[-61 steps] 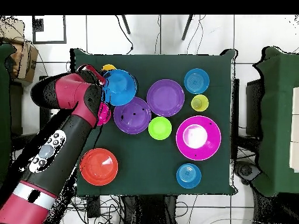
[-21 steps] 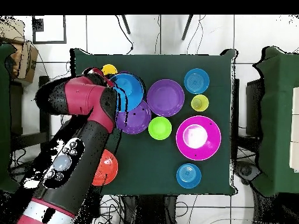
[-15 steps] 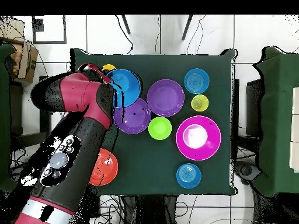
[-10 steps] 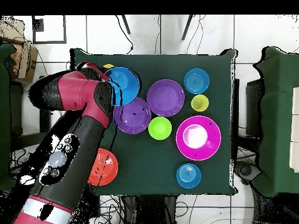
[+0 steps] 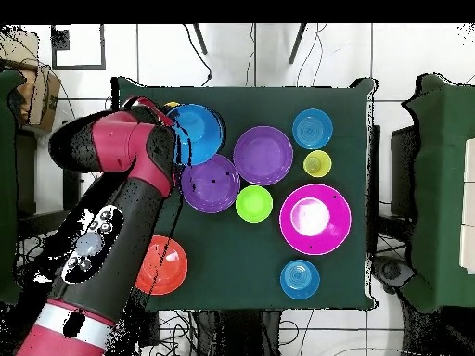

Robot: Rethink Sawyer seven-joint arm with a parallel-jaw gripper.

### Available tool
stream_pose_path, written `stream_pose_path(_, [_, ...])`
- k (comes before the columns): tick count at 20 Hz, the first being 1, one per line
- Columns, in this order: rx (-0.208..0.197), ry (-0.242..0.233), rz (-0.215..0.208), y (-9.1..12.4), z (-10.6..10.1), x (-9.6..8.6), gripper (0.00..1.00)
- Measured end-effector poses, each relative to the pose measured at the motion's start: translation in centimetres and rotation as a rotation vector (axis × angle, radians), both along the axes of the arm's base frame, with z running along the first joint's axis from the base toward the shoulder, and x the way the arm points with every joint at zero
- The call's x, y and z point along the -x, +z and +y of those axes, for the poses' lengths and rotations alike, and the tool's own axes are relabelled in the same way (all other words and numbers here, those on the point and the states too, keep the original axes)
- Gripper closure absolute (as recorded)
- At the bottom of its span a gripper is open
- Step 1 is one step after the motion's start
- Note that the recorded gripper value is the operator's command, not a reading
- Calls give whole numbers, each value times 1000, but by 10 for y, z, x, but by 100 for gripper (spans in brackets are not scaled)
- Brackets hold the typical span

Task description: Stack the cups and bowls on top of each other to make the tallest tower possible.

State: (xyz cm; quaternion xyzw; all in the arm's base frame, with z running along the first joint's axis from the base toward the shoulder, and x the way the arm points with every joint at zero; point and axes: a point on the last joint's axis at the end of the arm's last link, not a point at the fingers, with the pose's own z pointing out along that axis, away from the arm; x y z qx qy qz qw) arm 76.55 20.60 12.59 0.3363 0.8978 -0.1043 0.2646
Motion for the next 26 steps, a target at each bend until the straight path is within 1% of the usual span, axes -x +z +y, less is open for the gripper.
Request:
stream_pose_path(8, [58, 8, 34, -32, -10, 4, 100])
stream_pose_path(9, [71, 11, 40, -39, -13, 5, 100])
stream_pose_path(15, [109, 18, 51, -56, -21, 9, 100])
stream_pose_path(20, [122, 18, 59, -62, -25, 11, 100])
stream_pose_path(26, [134, 20, 60, -65, -27, 12, 100])
